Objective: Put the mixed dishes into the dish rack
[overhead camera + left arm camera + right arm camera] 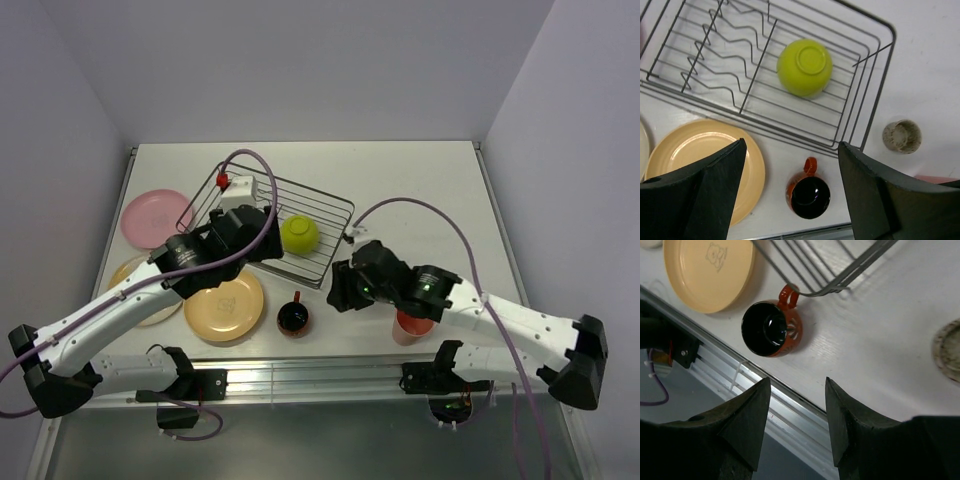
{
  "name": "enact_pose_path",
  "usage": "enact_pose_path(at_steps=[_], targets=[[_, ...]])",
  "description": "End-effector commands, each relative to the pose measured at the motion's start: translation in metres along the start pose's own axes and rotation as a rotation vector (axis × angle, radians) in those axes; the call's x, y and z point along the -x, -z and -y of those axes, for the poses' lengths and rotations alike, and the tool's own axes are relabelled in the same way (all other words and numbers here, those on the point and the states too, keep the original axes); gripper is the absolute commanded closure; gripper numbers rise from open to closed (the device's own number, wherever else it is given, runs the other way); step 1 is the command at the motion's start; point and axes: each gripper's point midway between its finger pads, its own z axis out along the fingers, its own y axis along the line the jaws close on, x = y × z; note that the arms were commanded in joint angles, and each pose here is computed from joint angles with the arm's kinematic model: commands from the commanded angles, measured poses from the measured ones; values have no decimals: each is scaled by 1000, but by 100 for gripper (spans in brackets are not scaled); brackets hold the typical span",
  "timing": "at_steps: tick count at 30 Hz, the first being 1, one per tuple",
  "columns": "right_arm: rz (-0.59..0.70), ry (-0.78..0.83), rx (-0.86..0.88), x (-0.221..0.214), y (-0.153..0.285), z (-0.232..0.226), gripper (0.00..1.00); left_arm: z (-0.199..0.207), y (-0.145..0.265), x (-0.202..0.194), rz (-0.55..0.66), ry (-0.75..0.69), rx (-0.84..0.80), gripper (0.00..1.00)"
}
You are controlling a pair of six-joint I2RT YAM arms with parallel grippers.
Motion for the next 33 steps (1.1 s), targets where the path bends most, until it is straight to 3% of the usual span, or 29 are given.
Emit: enact_pose_path(at_steps=[1, 12, 30, 33], targets=[[30, -29, 56, 3, -22, -26, 46, -5, -4, -15, -24, 58, 5, 21], [-35, -50, 1, -29, -83, -51, 63, -23, 10, -38, -47, 115, -36, 25], [-56, -29, -153, -59, -120, -48, 69, -35, 34, -35, -20, 155, -91, 25], [-63, -17, -165, -63, -121, -48, 83, -35, 36, -34, -22, 146, -102, 26]])
